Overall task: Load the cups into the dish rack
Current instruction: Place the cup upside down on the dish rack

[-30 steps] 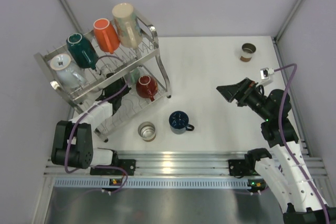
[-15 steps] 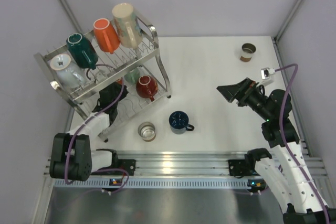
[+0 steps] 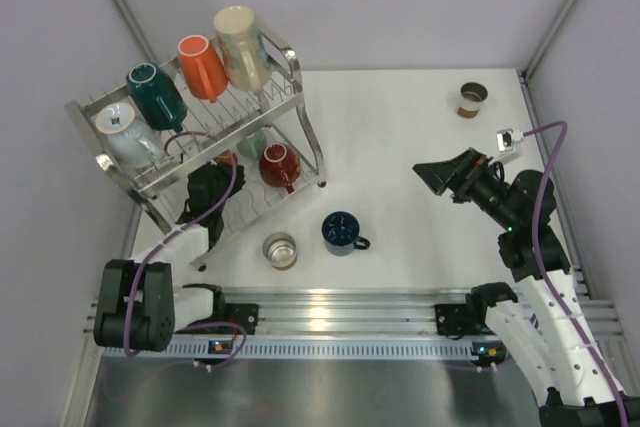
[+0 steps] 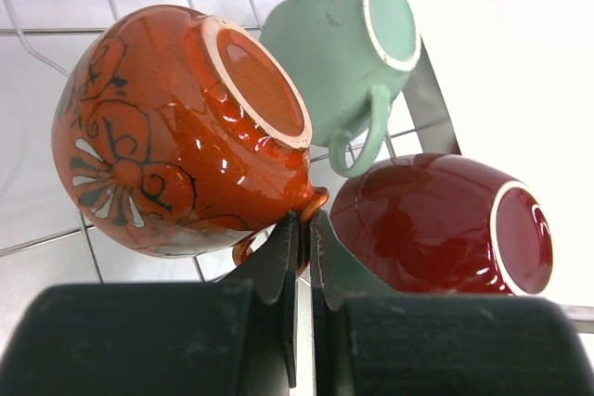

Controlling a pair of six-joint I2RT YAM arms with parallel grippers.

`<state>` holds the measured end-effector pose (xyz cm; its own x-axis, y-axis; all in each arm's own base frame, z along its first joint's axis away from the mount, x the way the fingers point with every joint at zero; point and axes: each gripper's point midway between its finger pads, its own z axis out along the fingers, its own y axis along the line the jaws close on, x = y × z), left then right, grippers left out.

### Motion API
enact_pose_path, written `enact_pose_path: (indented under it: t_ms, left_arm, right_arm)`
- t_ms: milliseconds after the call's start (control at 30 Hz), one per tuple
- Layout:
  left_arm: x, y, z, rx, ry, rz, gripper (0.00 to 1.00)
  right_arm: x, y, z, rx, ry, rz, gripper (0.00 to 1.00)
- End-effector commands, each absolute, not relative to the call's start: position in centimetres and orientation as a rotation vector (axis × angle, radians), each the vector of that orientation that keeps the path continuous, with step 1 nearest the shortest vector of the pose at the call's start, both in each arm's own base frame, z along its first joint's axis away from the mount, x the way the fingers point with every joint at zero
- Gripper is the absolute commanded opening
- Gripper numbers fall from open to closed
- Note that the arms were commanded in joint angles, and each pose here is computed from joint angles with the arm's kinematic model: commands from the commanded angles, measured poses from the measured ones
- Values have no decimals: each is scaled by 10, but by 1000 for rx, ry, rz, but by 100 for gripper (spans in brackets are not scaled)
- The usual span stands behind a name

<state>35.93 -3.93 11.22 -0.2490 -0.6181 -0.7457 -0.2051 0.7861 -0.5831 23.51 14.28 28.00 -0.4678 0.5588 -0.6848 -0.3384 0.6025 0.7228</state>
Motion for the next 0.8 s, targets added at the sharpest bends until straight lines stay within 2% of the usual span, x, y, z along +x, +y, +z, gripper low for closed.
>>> enact_pose_path:
  t_ms: [0, 300, 700, 767]
  left_arm:
    - [368, -46, 151, -572, 1673, -530, 0]
    - [359, -36, 141, -664, 1648, -517, 0]
    - [354, -37, 139, -703, 1606, -627, 0]
    - [353, -35, 141, -713, 1592, -624, 6]
  right_arm:
    - [237, 139, 302, 155, 1691, 1041, 99]
    - [238, 138, 301, 155, 1695, 1037, 99]
    - [237, 138, 300, 156, 1699, 1036, 99]
    - [237, 139, 300, 157, 1702, 1040, 99]
